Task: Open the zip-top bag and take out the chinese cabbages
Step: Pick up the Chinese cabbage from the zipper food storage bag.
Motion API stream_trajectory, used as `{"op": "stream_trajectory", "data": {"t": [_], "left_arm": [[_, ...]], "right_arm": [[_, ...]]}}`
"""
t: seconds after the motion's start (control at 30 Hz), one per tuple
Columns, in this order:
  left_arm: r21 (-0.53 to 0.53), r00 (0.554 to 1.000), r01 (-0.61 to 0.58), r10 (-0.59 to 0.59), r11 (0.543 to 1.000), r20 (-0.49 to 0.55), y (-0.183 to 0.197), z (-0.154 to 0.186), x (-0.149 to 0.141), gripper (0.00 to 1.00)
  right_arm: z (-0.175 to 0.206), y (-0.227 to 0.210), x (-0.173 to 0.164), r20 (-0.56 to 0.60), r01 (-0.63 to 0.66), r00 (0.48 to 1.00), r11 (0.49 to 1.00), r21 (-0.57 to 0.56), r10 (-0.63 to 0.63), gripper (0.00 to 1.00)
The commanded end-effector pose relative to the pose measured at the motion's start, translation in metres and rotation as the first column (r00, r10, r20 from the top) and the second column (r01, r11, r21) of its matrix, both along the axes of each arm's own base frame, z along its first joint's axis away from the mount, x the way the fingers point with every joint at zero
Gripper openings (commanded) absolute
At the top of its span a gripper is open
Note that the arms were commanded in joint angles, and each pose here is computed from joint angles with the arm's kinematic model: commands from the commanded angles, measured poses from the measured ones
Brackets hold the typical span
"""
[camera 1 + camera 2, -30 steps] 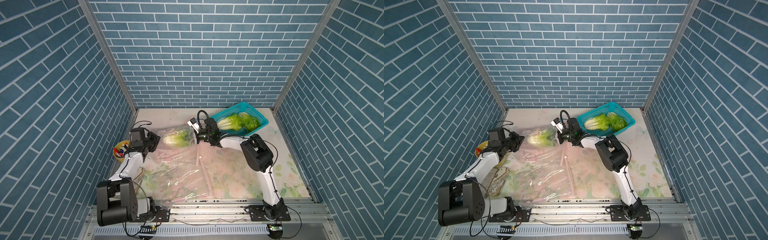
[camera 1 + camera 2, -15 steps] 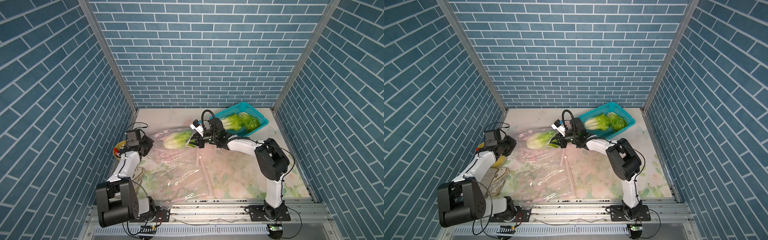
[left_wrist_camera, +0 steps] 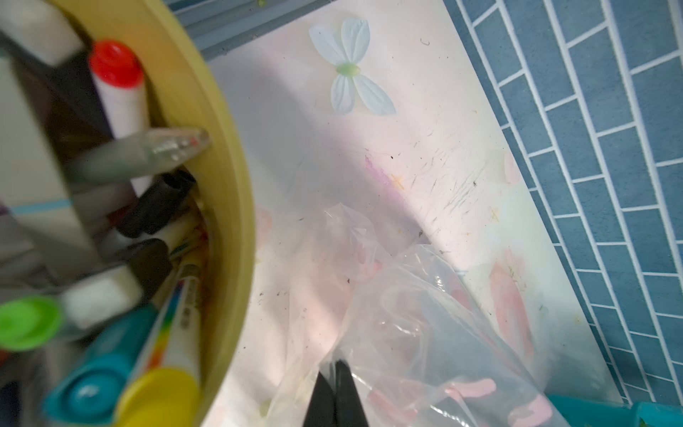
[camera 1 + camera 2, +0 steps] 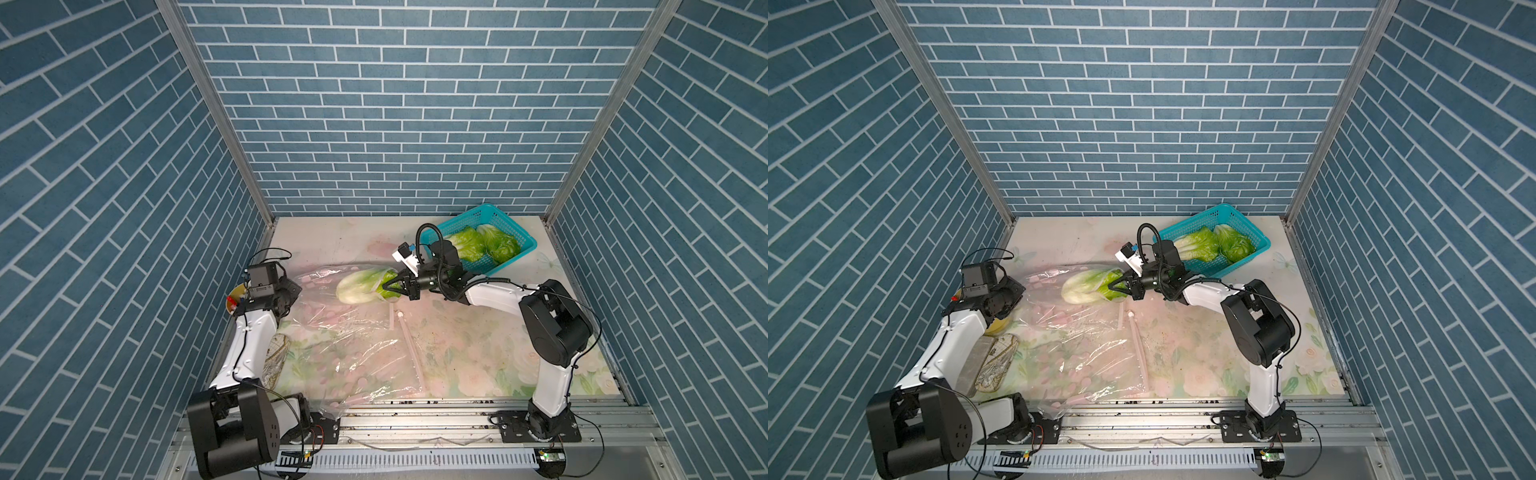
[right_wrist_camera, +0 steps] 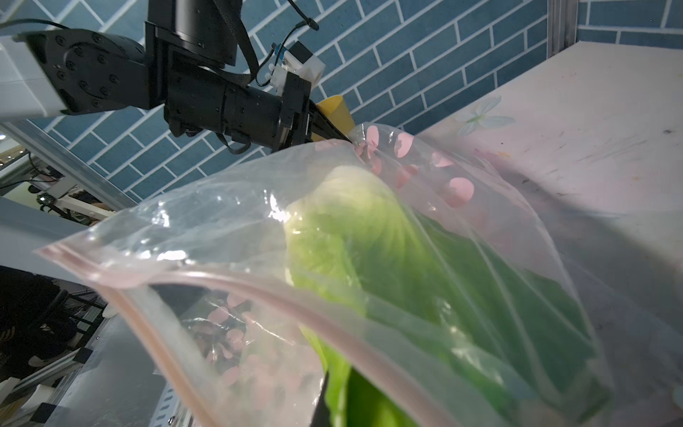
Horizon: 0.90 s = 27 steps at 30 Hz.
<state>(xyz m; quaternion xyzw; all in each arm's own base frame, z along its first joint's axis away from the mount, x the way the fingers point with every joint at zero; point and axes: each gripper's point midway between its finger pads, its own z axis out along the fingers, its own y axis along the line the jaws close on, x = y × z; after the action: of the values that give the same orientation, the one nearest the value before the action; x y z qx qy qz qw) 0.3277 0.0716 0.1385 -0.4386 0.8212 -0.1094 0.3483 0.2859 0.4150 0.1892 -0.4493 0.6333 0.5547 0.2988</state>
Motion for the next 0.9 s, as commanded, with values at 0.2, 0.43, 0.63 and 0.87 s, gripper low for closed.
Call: {"op": "stream_trajectory", "data": {"t": [0.2,0.43,0.63,0.87], "left_arm": [[0.180,0.993,-0.086,0.099,0.980,-0.064,0.034,0.004,-0.024,0.00],[0.203,0.990,-0.094,0.113,0.975,-0.089,0.036,-0.003,-0.032,0.00],[0.239,0.988,-0.096,0.122,0.966,-0.095,0.041,0.004,-0.037,0.00],[0.222,0.988,-0.092,0.116,0.971,-0.098,0.038,-0.002,-0.035,0.00]], "right_arm": [[0.037,-0.038,0.004,0.071,0.028,0.997,0.991,0.133,-0.038,0.00],[0.054,-0.053,0.029,0.078,0.155,0.981,0.964,0.215,-0.175,0.00],[0.067,-0.085,0.050,0.083,0.281,0.947,0.927,0.250,-0.309,0.00],[0.084,-0.108,0.058,0.125,0.353,0.909,0.894,0.277,-0.398,0.00]]}}
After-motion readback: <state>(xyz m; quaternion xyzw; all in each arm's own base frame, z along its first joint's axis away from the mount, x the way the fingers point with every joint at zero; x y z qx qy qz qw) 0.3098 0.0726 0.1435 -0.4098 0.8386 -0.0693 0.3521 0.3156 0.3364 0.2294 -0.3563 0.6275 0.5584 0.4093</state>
